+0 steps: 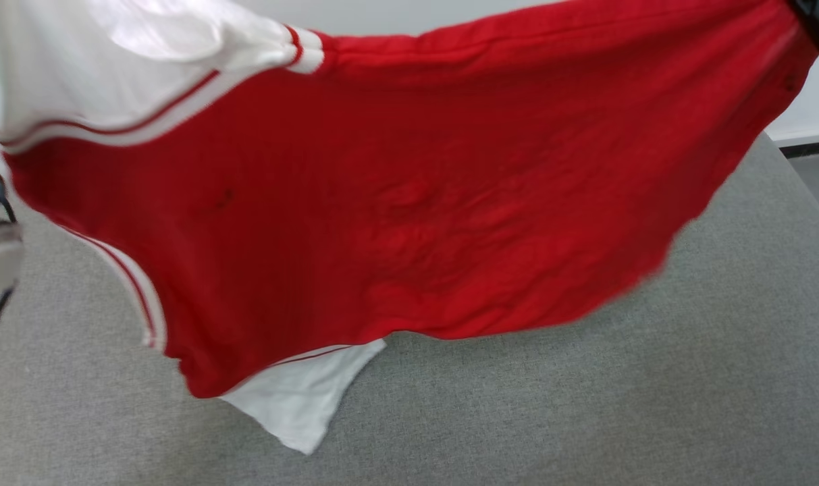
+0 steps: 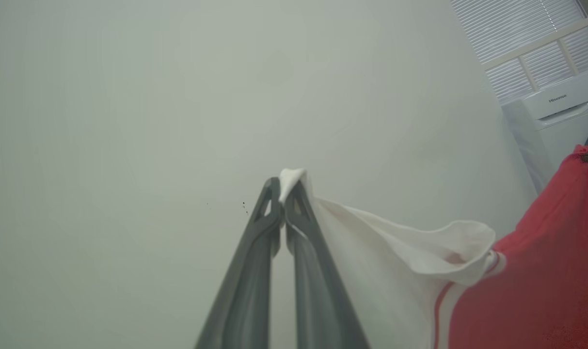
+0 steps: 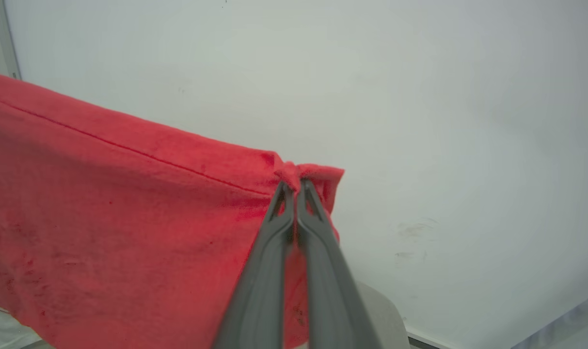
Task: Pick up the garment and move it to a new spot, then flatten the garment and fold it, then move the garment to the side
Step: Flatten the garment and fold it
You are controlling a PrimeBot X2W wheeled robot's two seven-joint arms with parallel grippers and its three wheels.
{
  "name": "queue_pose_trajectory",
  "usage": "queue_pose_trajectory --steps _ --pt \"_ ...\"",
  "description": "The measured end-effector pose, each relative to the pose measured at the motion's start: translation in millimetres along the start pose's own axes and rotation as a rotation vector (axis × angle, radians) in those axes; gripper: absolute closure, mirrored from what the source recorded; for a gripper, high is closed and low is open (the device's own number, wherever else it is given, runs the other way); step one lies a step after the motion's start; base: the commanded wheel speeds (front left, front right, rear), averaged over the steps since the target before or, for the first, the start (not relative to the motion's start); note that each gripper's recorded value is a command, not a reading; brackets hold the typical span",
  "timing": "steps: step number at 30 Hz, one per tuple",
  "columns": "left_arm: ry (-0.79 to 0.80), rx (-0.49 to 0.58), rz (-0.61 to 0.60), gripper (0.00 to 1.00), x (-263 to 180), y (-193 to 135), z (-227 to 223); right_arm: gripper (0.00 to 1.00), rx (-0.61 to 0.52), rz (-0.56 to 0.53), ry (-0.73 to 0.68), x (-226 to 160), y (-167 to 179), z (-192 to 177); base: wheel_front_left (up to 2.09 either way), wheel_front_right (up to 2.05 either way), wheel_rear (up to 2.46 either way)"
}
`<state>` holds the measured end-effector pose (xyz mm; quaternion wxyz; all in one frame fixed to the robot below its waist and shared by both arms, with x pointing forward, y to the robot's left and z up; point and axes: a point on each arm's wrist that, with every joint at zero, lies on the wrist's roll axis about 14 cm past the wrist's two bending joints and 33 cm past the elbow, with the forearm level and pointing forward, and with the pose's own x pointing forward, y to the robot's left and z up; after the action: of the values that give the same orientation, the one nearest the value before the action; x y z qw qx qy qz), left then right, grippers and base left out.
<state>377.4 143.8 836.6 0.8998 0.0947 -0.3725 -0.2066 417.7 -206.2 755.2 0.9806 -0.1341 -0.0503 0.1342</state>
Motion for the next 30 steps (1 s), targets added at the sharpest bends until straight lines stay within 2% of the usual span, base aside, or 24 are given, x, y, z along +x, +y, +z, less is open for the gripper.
queue_pose_trajectory --steps 7,15,24,30 --pt "-0.088 0.029 0.024 1.0 28 19 14 1.0 -0.01 -0.037 -0.094 10 -8 20 0.0 0.0 0.0" --pt "-0.119 0.076 0.039 1.0 66 43 -11 1.0 -0.02 -0.048 -0.116 51 -13 9 0.0 0.0 0.0" --pt "-0.082 0.136 0.033 1.0 129 69 -85 1.0 -0.055 -0.076 -0.105 141 -35 -21 0.0 0.0 0.0" --pt "-0.081 0.112 0.095 1.0 170 92 -137 1.0 -0.107 -0.103 -0.098 210 -48 -44 0.0 0.0 0.0"
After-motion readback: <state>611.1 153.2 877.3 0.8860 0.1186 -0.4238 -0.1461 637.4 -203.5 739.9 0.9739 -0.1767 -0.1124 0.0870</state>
